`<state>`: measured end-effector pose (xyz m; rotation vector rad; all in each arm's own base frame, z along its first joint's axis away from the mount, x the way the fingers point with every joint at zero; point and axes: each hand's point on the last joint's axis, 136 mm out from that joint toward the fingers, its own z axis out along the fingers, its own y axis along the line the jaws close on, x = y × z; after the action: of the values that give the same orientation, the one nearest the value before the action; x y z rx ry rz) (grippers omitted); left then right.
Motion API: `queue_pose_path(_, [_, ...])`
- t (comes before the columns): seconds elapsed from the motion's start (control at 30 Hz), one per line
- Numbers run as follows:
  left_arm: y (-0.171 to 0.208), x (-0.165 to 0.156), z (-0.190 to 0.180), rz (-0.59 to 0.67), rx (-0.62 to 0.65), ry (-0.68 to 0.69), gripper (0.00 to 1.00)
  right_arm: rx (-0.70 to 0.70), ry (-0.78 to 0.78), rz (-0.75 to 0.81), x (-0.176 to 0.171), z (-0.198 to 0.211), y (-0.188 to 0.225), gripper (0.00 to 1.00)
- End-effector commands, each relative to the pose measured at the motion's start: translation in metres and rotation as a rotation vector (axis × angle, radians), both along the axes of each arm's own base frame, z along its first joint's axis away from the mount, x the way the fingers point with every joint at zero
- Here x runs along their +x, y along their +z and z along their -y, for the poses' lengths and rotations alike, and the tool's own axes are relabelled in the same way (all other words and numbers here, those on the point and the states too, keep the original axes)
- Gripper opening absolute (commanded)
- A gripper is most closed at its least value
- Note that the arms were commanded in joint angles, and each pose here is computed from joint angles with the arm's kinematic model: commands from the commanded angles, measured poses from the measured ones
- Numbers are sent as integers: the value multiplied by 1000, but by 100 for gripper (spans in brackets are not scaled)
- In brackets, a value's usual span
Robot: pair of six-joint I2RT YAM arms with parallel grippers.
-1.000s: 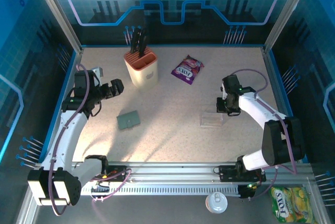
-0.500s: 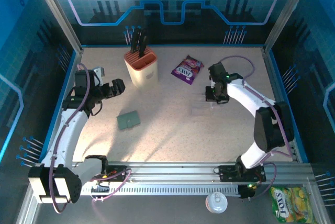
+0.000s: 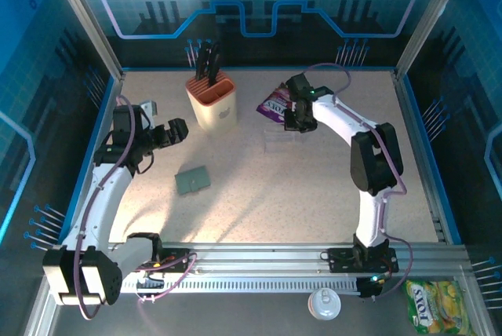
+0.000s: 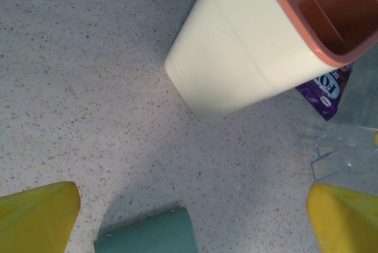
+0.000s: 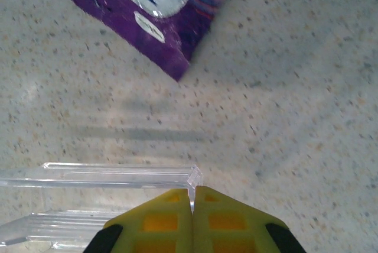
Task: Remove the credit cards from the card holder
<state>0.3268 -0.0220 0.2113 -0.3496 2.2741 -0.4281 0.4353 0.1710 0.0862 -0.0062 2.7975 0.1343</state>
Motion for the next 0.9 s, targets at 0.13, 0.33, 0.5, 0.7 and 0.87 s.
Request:
queue_pose_path(0.13, [-2,-2,-1,-4,-25,7,99,-46,-13,-28,10,-4,-7,4])
queue_pose_path(0.33, [-1,-2,-2,-6,-23,8,99,-61,-9,-50,14,-4,-17,4])
queue_pose_path(0.5, [-2,-2,-1,-16,-29,1,99,-62,-9,-52,17,-5,-19,5])
queue_pose_path(0.7, [-4,-1,-1,-26,-34,2,99,-70,-11,-63,17,-4,-21,6])
queue_pose_path(0.87, [-3,-1,-1,-23,-39,1,99,-68,-12,-63,15,-3,-16,13])
